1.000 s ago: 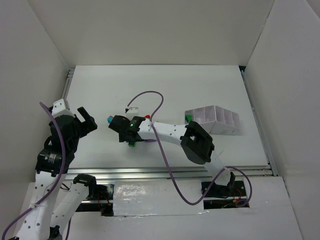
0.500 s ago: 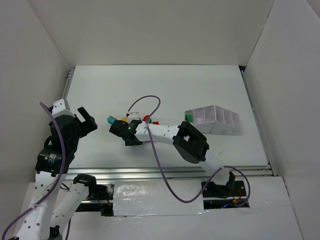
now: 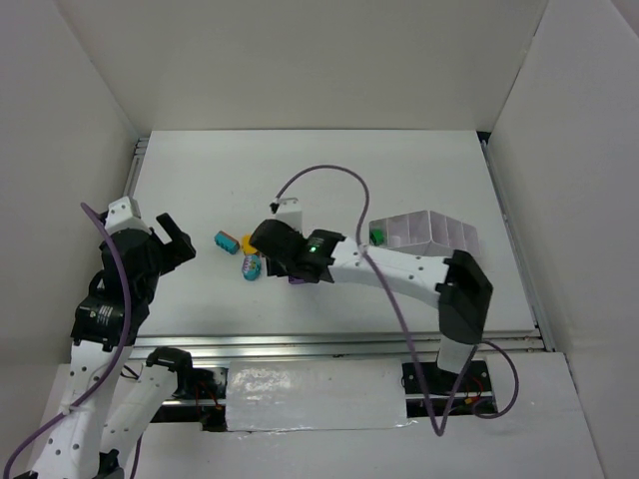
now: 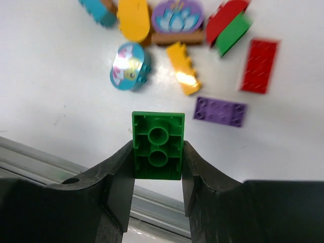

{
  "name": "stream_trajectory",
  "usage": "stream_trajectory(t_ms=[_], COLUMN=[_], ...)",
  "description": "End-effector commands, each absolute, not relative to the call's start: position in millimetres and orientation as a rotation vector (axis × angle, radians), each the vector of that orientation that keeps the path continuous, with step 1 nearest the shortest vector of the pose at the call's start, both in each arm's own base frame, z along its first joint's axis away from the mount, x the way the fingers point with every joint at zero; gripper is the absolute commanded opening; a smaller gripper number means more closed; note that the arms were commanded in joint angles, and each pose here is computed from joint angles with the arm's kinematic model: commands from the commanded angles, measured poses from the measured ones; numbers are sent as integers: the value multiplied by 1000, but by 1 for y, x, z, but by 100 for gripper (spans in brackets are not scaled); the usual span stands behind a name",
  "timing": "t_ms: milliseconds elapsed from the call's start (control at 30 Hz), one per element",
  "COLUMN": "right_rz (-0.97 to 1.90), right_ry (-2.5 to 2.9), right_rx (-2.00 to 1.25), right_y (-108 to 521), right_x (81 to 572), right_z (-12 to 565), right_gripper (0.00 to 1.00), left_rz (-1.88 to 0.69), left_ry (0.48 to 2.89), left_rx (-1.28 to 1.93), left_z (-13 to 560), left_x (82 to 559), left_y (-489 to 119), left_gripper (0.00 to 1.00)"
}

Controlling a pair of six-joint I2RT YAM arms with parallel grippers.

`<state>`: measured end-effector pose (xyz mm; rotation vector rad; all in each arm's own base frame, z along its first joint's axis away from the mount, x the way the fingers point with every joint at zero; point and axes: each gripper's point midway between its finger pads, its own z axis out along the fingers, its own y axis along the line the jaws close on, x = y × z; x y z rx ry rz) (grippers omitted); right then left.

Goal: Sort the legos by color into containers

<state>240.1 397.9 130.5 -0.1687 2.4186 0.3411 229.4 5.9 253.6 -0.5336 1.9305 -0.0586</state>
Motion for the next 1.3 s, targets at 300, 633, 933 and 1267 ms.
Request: stream_trajectory(t_ms=[300,633,933,1267], right_rz=[-147,-315,-342,-251], right_ry=[2295,2351,2362,2320], right_rx=[-28,13,26,50], right_y=[179,136,132,136], right_x=[327,354,357,354], right_z=[172,141,134,157], right_gripper=[22,27,50,69], left_rz=[-123,-123,-124,-123], left_ry=[1887,1918,1918,1913], left_rx=[-484,-469,-466,-465], left_z=[272,267,266,268], left_x=[238,243,243,242], left_y=[-5,-8,-8,-8], left_gripper=[100,99,99,99])
